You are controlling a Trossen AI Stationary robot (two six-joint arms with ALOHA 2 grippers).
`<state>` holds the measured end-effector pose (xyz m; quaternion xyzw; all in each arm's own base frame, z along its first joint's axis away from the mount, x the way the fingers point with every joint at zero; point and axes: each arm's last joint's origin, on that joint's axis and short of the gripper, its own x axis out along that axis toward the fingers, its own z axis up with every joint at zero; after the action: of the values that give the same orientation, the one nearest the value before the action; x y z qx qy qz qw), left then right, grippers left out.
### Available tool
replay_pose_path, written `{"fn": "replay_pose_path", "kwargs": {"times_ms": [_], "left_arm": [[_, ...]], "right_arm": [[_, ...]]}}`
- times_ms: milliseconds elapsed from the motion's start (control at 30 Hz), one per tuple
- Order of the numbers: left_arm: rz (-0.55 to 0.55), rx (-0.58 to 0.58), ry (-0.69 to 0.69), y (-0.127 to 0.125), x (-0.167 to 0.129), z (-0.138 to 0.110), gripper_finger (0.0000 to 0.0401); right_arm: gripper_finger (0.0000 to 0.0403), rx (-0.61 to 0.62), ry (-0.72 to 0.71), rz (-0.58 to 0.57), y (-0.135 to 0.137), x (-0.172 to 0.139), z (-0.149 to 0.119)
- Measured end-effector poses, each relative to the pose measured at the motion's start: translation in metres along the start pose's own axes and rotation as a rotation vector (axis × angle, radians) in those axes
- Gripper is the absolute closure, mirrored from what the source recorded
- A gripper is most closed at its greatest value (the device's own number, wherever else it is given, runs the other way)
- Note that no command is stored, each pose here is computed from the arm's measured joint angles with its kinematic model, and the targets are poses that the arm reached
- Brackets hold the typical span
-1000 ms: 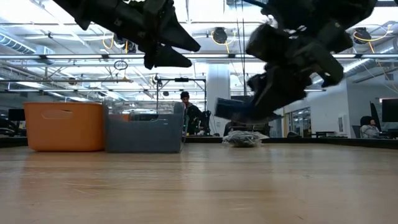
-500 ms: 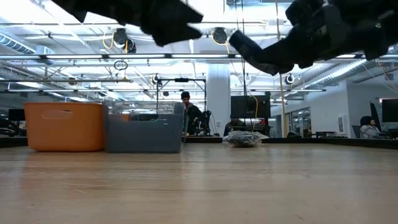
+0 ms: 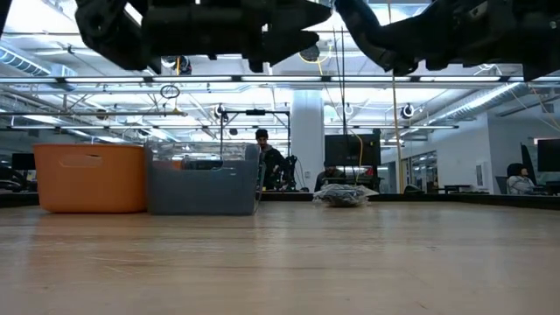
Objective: Pick & Place Travel size toiletries
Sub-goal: Put the blue shave cream into the blue bin
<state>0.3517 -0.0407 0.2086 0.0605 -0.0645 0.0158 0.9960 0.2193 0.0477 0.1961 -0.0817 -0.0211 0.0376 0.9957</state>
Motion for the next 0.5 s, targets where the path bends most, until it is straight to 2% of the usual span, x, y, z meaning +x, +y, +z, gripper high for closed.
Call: {"fn": "replay_pose_path", "kwargs": {"times_ms": [167, 500], "left_arm": [[-0.030, -0.066, -0.020, 0.002, 0.009, -0.005, 0.0107], [-0.071, -0.046, -0.063, -0.009, 0.043, -0.002, 0.0107]], "right_arm": [[0.0323, -0.004, -0.015, 0.002, 0.001, 0.000, 0.002], [0.0323, -0.005, -0.011, 0.003, 0.001, 0.000, 0.001]]}}
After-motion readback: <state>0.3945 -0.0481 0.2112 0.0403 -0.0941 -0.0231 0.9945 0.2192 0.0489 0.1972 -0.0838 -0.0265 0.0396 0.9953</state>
